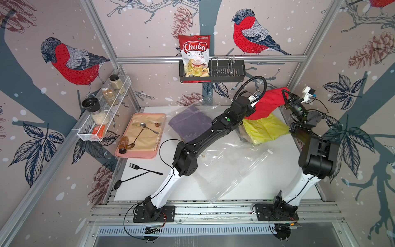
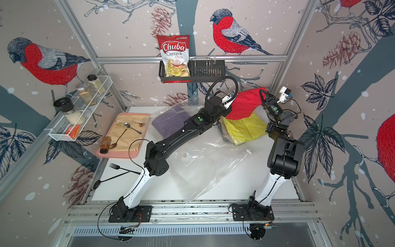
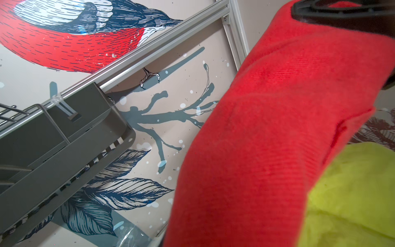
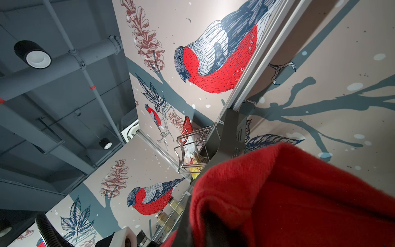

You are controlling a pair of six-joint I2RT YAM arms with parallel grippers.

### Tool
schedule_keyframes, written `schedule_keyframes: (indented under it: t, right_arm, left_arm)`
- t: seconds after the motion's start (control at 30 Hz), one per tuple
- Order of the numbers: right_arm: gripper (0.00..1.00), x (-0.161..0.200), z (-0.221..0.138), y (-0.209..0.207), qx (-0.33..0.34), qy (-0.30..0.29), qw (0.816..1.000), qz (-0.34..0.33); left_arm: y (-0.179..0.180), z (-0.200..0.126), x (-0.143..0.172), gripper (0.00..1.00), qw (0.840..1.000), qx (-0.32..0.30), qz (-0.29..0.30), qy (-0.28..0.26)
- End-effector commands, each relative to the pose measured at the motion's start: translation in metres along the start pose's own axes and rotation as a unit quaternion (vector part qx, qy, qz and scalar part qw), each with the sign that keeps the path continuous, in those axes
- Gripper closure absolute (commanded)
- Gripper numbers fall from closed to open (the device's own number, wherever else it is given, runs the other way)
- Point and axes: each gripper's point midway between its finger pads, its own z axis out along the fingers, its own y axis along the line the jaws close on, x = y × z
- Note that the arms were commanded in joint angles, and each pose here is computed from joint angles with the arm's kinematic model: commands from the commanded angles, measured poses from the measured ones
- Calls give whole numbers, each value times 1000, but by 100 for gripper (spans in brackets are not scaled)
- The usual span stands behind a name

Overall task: Take the trousers out of the vacuum bag
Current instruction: Place the trousers at the corner of the board.

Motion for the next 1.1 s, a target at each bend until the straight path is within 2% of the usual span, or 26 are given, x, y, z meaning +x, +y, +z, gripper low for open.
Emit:
schedule_keyframes:
  t: [0.0,0.23,0.47,0.67,0.87,1.07]
  right_arm:
    - [100,-2,5,8,-35,-6,999,-29]
    - [100,-12,26,-16,-53,-5,998,-28]
    - [100,-18,48,-34,-67,5,997,-37]
    - [100,-20,61,-47,-86,4,996,-38]
    - [100,-25,72,-55,-90,3,995,-51]
    - [100,-23,78,-67,-92,10,995,-47]
  left_arm:
    - [23,3,-25,100,997,-45,-15,-65]
    - [34,15,-24,100,991,-73,-21,-111]
    - [78,20,-21,100,981,-94,-59,-161]
    - [97,20,-23,100,972,-100,-62,-205]
    - [105,20,-22,100,965,-95,-68,-235]
    - [96,26,-12,100,964,-75,-88,-238]
